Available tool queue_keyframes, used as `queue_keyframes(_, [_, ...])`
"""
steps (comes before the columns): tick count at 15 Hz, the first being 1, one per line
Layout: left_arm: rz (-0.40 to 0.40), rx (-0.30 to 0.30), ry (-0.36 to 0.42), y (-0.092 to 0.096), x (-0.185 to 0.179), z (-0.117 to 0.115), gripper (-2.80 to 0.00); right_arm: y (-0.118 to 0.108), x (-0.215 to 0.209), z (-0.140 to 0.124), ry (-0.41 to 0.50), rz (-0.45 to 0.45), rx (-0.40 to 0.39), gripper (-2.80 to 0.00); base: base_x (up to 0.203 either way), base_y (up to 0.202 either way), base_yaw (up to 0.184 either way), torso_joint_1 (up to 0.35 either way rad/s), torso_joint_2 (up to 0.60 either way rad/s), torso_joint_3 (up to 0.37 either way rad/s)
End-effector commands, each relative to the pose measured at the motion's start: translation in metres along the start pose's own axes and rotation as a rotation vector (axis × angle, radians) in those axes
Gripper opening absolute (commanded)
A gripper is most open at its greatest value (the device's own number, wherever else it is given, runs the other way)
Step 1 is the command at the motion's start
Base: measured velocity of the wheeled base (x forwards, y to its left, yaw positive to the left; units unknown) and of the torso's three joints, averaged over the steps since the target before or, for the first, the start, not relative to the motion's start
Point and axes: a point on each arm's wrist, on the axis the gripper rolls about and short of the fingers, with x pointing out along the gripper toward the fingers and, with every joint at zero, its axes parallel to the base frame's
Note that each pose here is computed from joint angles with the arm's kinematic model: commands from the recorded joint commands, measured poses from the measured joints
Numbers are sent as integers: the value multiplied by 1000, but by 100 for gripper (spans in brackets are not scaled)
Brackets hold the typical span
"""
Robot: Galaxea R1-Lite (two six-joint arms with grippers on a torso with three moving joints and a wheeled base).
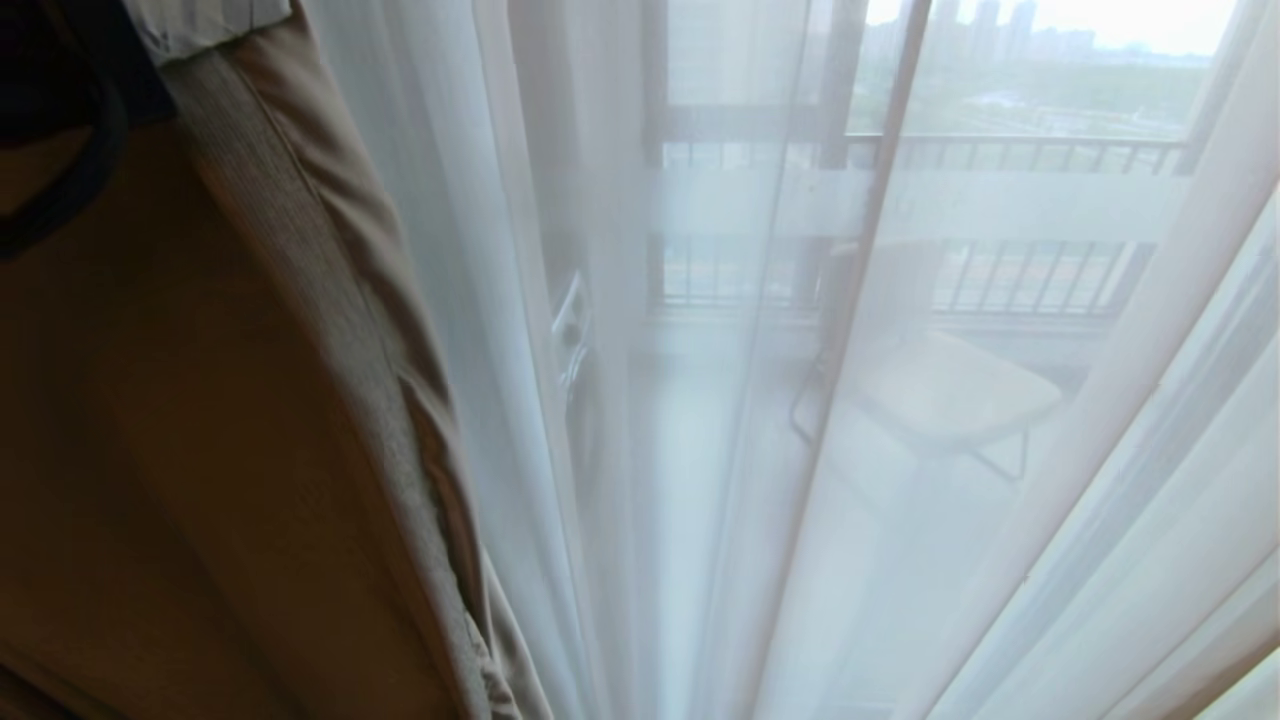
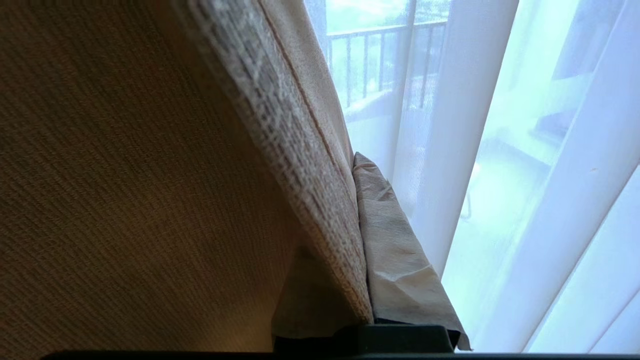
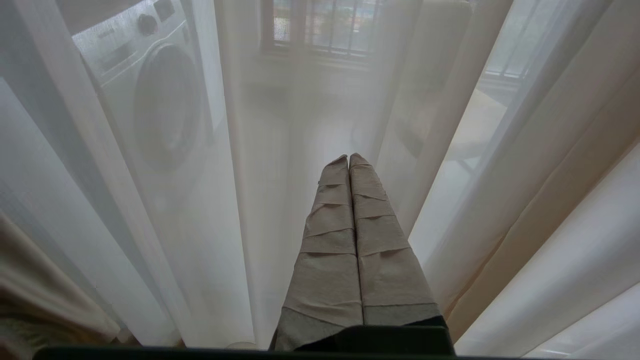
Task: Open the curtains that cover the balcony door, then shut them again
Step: Close the outer curtains on both sides
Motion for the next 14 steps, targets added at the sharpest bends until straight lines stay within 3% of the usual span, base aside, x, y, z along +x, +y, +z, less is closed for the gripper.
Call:
queue_keyframes(1, [-13,15,10,-2,12,-1,-280,0,0,0,-1,0,0,-280,0,0,0,0,0,0])
queue_keyframes(14, [-90,45,11,-23,28,2,-280,0,0,0,0,1,-1,-280,0,0,0,0,0,0])
